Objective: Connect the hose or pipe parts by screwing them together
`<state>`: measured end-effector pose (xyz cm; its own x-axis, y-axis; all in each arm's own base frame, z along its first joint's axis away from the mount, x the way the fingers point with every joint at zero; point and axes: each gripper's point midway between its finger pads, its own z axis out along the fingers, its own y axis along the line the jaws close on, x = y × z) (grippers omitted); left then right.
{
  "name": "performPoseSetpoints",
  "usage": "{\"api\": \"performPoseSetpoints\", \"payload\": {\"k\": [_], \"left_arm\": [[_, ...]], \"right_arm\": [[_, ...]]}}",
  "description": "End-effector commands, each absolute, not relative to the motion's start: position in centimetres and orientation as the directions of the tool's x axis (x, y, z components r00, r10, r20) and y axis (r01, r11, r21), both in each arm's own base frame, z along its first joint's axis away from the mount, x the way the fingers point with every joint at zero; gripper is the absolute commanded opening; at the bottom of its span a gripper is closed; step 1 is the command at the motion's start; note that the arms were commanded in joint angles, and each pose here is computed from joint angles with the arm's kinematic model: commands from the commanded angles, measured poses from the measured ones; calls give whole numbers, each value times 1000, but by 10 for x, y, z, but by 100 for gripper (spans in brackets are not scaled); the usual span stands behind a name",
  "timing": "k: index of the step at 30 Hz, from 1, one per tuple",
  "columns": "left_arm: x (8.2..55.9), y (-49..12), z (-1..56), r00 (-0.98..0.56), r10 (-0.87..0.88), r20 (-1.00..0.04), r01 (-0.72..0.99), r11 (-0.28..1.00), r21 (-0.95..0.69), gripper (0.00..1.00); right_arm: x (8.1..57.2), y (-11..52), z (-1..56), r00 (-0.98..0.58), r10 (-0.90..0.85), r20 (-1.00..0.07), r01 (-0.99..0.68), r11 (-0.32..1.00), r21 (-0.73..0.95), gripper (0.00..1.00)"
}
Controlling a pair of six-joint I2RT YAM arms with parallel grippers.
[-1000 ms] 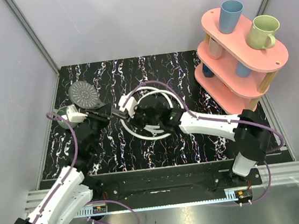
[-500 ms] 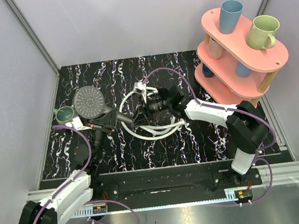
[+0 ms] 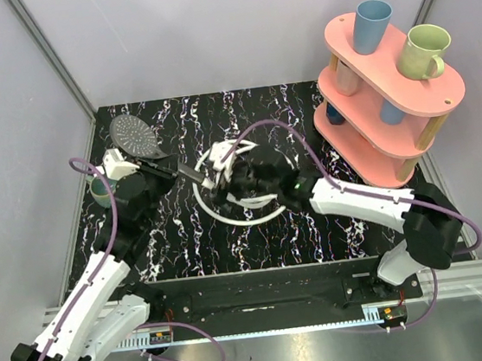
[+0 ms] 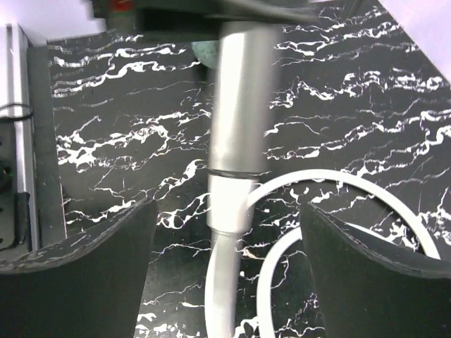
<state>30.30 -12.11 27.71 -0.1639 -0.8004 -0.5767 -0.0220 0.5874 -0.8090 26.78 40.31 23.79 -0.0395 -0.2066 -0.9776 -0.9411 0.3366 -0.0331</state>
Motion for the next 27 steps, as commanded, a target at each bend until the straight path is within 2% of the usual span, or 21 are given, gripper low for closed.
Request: {"api": "performPoseSetpoints", "payload": {"k": [1,5,8,12,15,16,18,21,22,23,24,26,27], "left_arm": [[299,-111,296,-148,-854,-499,-141,518,-844,0],[295,-107,310,-141,-880,-453,-185,473,-861,0],[292,-106,313,-134,-889,-438,-186,457,-870,0],[289,-109,309,-152,-901,-405,-197,430,-881,0],[286,-110,307,-159,-908,-388,-202,414,-888,0],[286,-110,307,-158,-907,-389,-202,416,-887,0],[286,-108,306,-152,-905,-398,-200,423,-884,0],[286,-112,303,-152,-886,-438,-104,455,-884,0],[285,-115,306,-131,-890,-438,-3,442,-897,0],[284,-119,306,-128,-851,-509,83,502,-861,0],[278,-129,309,-145,-836,-529,179,504,-845,0],[270,-132,306,-87,-842,-533,327,481,-813,0],[265,-134,305,-76,-838,-541,381,477,-792,0]], "right_arm": [[280,402,255,202,-365,-909,-788,490,-372,91],[281,414,246,264,-481,-836,-698,503,-510,91],[285,419,247,279,-552,-786,-642,501,-580,83],[283,430,256,289,-524,-801,-651,506,-566,68],[288,433,260,256,-512,-820,-646,540,-539,39],[291,432,259,242,-516,-822,-635,556,-536,19],[293,436,260,215,-499,-839,-636,580,-508,1],[295,441,263,162,-448,-879,-677,597,-429,0],[289,448,264,155,-413,-897,-727,568,-387,0],[289,448,269,138,-376,-916,-752,562,-344,0],[286,450,271,90,-321,-943,-787,557,-265,0],[285,449,284,61,-223,-973,-867,471,-162,0],[283,447,283,-4,-174,-985,-894,441,-74,0]]}}
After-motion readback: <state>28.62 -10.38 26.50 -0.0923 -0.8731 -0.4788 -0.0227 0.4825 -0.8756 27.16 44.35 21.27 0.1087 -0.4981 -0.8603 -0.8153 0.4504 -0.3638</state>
